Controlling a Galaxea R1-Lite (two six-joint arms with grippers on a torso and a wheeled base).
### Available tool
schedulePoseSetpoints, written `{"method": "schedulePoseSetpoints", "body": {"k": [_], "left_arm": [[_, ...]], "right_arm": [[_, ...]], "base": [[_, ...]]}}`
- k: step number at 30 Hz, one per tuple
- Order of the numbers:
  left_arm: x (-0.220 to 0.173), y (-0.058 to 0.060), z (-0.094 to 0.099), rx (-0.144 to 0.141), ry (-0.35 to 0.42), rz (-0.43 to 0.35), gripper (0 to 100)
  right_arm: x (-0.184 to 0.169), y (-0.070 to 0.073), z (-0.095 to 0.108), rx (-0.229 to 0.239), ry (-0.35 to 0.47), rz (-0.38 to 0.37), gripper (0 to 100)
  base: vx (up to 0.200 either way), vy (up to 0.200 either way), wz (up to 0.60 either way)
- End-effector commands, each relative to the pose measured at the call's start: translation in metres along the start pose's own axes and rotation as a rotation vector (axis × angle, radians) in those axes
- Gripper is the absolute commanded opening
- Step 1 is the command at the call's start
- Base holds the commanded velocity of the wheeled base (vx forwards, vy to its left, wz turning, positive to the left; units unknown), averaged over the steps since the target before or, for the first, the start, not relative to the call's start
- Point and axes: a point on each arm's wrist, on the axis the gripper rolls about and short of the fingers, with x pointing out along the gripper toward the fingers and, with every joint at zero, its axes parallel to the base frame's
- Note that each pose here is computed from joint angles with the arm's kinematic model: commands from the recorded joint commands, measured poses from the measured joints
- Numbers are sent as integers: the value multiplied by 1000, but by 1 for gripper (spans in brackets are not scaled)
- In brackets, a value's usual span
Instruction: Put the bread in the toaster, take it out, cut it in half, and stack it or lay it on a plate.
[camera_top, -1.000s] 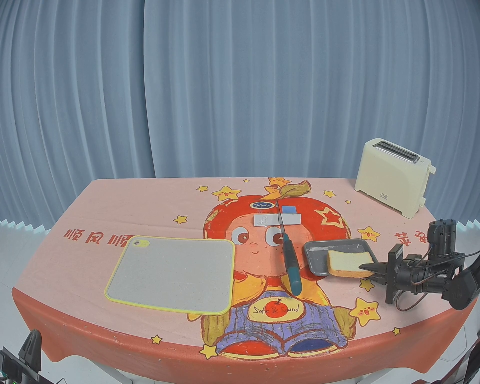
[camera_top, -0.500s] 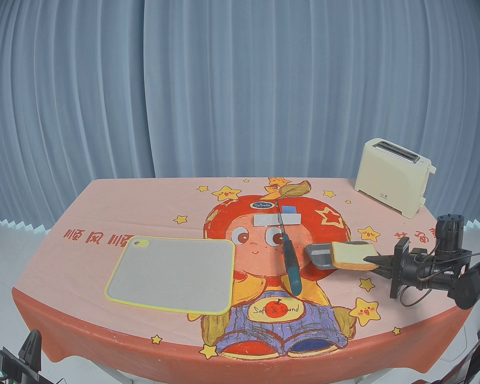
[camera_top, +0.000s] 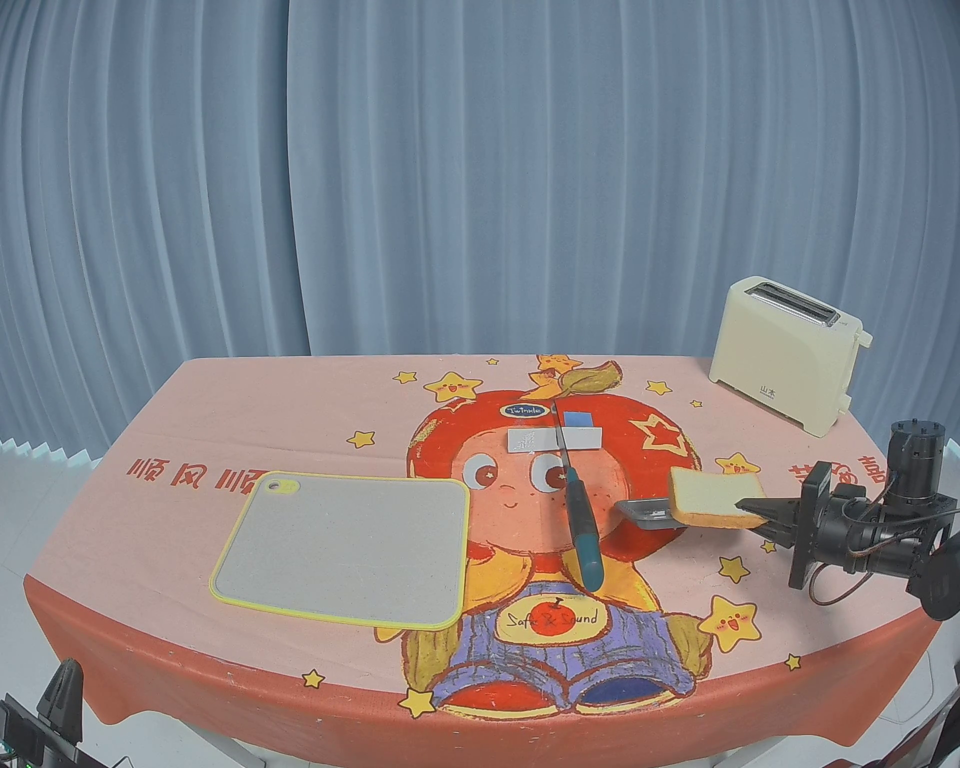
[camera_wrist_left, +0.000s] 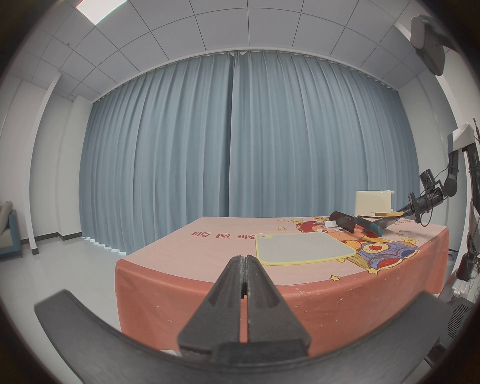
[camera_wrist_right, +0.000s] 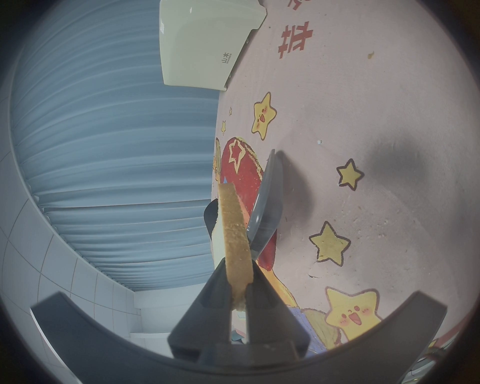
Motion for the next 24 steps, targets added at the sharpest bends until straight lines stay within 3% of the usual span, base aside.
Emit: {"method": "schedulePoseSetpoints", "body": {"k": [1,6,8,13,24], "left_arm": [[1,0,-5,0,19,1,0],[1,0,-5,0,19,1,0],[1,0,-5,0,19,2,0],[1,0,-5,0,19,1,0],[1,0,-5,0,19,2,0]], "right_arm": [[-3,2,-1,-15,-7,24,0],[-3,-6,-3,-31,-7,23,0],[-1,-14,-4,-53,-2,-5,0],[6,-26,-2,-53,7,-63,0],[9,-27,0,-51,8,-67,0]], "base": [[0,0,0],[0,0,0],[0,0,0],[0,0,0],[0,0,0]]}}
